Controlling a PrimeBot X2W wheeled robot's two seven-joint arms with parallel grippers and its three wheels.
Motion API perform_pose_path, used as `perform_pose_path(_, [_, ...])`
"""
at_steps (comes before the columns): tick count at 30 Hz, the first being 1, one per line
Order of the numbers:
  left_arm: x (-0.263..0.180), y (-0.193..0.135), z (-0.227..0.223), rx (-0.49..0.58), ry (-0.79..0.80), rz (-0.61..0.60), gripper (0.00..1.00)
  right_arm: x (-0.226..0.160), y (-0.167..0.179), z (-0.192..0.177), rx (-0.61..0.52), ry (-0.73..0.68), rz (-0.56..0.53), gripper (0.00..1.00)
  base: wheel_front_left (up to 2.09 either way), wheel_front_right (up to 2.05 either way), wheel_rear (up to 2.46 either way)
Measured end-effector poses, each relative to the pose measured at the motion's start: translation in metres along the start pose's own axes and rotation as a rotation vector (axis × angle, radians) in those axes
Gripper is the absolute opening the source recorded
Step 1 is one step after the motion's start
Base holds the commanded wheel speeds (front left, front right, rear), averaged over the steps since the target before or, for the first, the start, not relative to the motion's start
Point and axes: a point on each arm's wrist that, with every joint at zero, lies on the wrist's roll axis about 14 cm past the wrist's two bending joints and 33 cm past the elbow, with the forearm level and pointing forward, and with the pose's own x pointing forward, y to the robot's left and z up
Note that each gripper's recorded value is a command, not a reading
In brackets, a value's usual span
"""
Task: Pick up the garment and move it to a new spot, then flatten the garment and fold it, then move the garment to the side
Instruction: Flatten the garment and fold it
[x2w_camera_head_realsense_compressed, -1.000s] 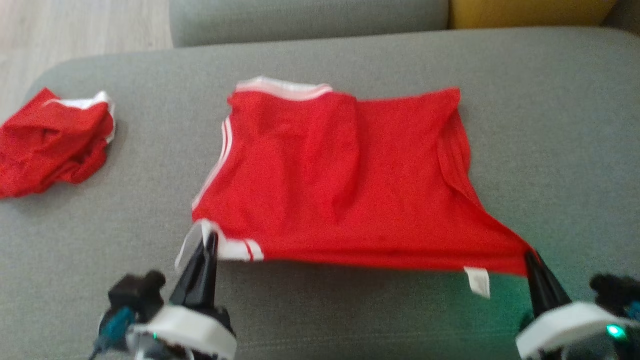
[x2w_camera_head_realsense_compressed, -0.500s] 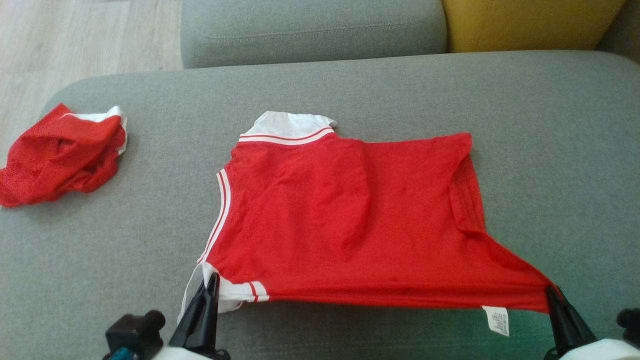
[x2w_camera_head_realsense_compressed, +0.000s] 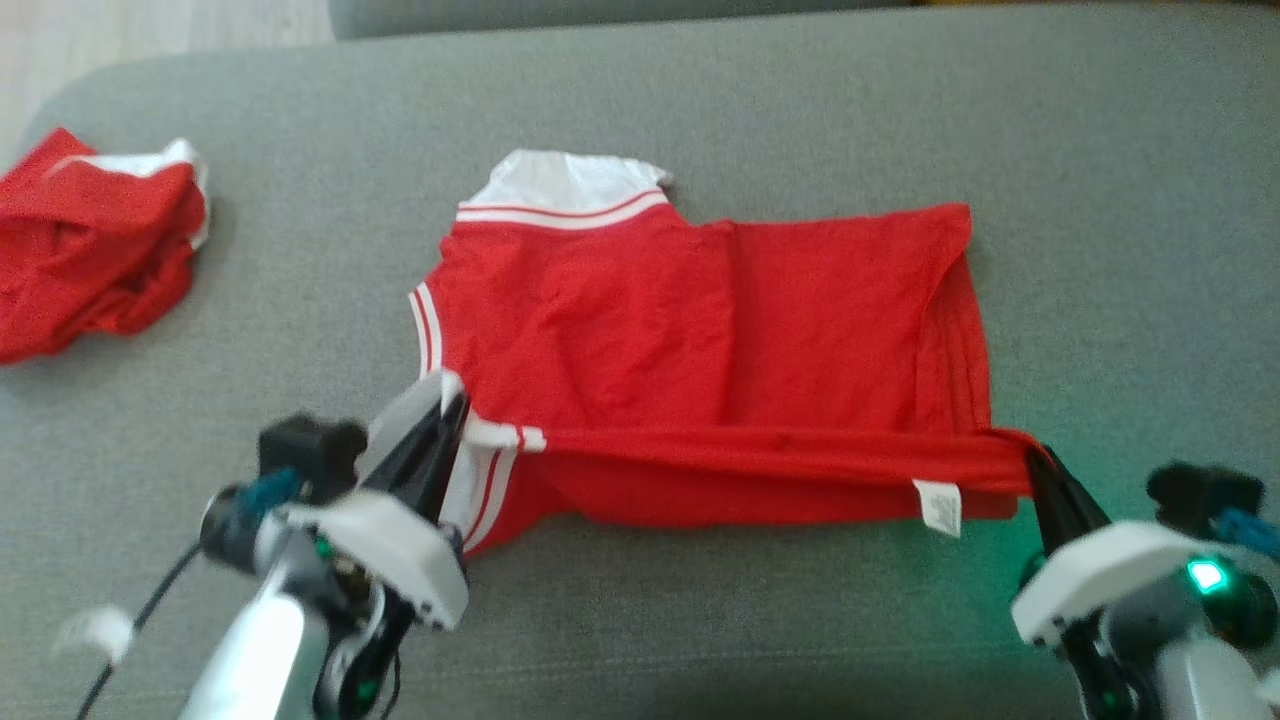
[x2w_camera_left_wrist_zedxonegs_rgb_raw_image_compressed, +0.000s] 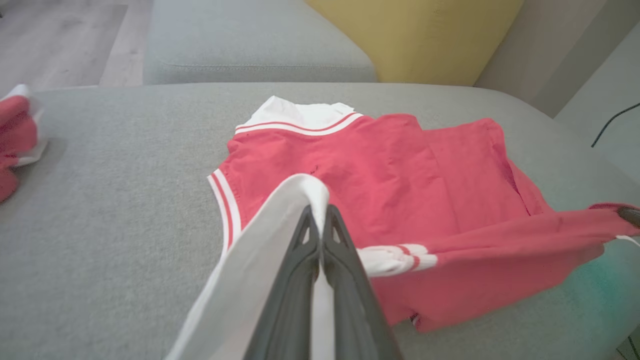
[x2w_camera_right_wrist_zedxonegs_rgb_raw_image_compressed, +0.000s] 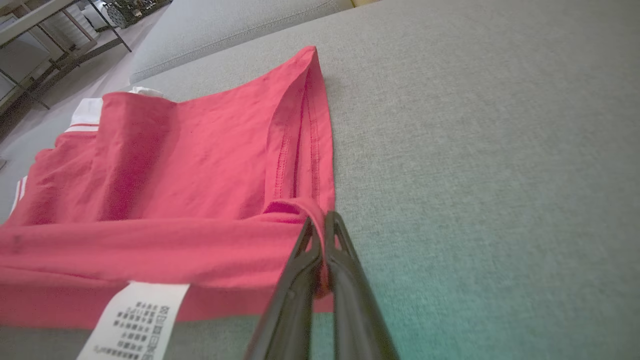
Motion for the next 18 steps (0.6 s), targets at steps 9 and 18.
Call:
perform_pose_path(9, [0.044,0.013,-0.035,0.007,0.146,-0.032,1.0,0.04,0.009,-0.001,-0.022,0.0,0.026,1.0,0.0,0.0,0.0])
perform_pose_path(18, [0.037,0.024,-0.028,-0.046,0.023,0.051,1.0,0.04,0.024,0.038,-0.051,-0.217,0.069,1.0,0.0,0.0,0.0])
